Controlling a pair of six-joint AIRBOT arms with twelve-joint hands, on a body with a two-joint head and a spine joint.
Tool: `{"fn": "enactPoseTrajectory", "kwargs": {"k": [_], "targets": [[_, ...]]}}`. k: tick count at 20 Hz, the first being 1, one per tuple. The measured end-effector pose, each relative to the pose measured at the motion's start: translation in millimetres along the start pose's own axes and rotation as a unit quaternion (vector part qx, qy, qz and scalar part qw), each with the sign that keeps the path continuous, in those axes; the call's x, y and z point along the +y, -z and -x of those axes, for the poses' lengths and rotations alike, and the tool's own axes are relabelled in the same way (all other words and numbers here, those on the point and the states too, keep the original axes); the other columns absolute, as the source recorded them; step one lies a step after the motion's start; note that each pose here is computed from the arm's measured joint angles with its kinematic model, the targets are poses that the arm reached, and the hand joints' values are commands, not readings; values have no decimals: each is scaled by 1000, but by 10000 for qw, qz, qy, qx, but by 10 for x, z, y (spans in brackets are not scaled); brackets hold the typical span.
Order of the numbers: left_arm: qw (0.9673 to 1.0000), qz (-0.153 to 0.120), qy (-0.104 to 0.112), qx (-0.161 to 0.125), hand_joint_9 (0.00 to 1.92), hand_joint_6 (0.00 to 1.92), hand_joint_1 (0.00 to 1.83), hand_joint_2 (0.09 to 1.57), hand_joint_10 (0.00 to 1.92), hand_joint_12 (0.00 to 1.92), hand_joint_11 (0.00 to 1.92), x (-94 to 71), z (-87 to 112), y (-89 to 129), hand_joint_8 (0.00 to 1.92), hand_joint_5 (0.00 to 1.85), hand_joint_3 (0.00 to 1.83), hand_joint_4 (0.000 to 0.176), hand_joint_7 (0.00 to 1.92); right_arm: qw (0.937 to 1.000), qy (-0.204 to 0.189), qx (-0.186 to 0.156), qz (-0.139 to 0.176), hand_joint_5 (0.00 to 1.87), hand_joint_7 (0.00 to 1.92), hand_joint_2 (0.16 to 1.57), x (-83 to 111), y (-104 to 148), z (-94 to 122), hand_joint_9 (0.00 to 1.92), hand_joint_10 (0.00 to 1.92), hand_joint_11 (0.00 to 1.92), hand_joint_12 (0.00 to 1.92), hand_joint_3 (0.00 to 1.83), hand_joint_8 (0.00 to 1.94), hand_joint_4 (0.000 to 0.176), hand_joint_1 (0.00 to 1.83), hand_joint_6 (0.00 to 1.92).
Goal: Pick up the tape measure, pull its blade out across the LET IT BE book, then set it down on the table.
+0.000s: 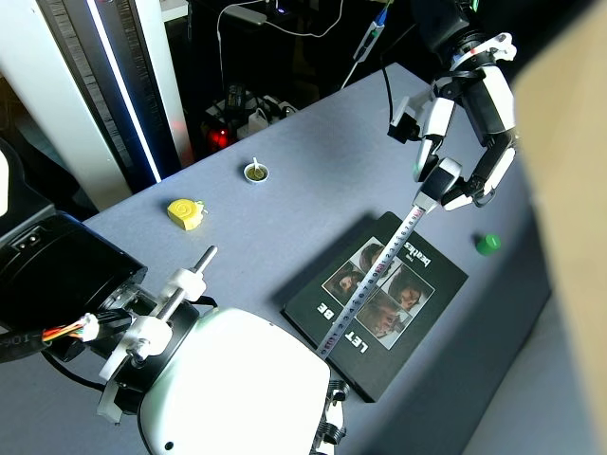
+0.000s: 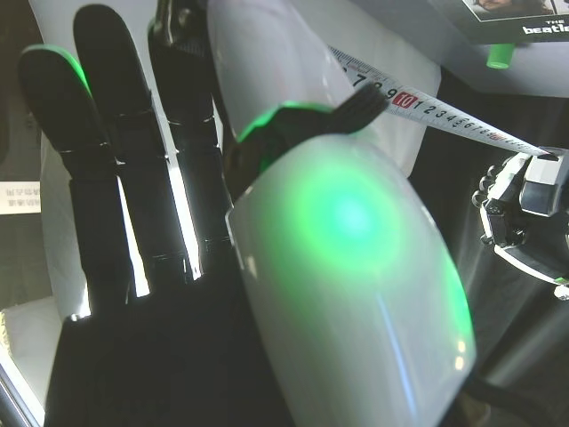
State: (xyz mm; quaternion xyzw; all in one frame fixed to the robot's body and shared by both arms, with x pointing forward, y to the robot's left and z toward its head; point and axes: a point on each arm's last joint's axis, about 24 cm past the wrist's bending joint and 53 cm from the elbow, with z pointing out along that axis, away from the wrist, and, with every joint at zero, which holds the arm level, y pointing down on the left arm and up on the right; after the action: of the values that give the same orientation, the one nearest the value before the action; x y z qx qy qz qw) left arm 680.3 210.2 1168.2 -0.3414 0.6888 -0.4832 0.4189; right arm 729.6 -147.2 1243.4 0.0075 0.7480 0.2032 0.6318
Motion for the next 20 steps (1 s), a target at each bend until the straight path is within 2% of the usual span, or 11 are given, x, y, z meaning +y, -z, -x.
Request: {"fn": "enactPoseTrajectory", "kwargs": {"k": [2,4,5,8,9,10,11,13,15,16,20], "targets": [[10000,2,-6,1,1022,625,1497,1060,982,1382,977,1,0,0,805,1038,0,0,1034,10000,3,2,10,868,947,1156,9,9,-3,918,765,690,1235,0,1138,1,1197,1086],[10000,9,-13,-1,1028,625,1498,1060,978,1378,980,8,1,1,810,1036,0,0,1028,10000,6,4,17,842,888,1175,19,17,-6,850,681,624,1217,3,1132,34,1175,1202],[10000,16,-21,-2,1031,625,1498,1060,976,1379,979,17,2,3,812,1035,0,0,1027,10000,3,4,23,725,755,1141,28,21,-8,756,507,519,1165,0,517,0,988,571],[9998,88,-153,1,1031,626,1498,1060,975,1379,979,57,23,20,812,1035,0,0,1027,9999,88,-67,-91,741,773,1128,-38,76,32,753,351,481,1112,0,199,0,931,245],[9998,96,-163,-3,1032,630,1498,1059,972,1378,980,60,30,24,807,1035,0,0,1028,9998,103,-100,-147,461,479,1121,-69,94,52,463,108,158,954,0,39,0,641,49],[9998,83,-164,-6,1032,630,1498,1059,972,1378,980,55,29,24,807,1035,0,0,1028,9998,103,-107,-165,461,479,1121,-77,95,54,463,108,158,954,0,39,0,641,49],[9998,71,-189,-1,1030,629,1497,1059,975,1384,973,51,27,24,802,1038,0,0,1030,9998,116,-98,-150,215,171,1084,-57,103,45,187,4,5,631,0,2,11,347,2],[9995,153,-270,21,1029,626,1497,1060,975,1385,972,131,19,42,807,1039,0,0,1030,9999,146,-58,-8,135,88,1084,71,181,0,95,0,0,484,0,0,30,256,0],[9993,212,-300,12,1029,626,1497,1060,975,1385,972,182,41,49,807,1039,0,0,1030,9998,138,-3,111,135,88,1084,183,228,-50,95,0,0,484,0,0,30,256,0],[9992,270,-297,-11,1040,630,1498,1059,956,1384,973,236,76,58,816,1036,0,0,1025,9997,143,74,210,95,53,1079,268,267,-118,56,0,0,456,0,0,54,171,0],[9987,444,-228,-27,1027,627,1497,1060,978,1365,987,403,172,76,827,1039,0,0,1014,9992,144,122,347,28,7,1062,421,331,-176,25,0,0,416,0,0,63,85,0]]}}
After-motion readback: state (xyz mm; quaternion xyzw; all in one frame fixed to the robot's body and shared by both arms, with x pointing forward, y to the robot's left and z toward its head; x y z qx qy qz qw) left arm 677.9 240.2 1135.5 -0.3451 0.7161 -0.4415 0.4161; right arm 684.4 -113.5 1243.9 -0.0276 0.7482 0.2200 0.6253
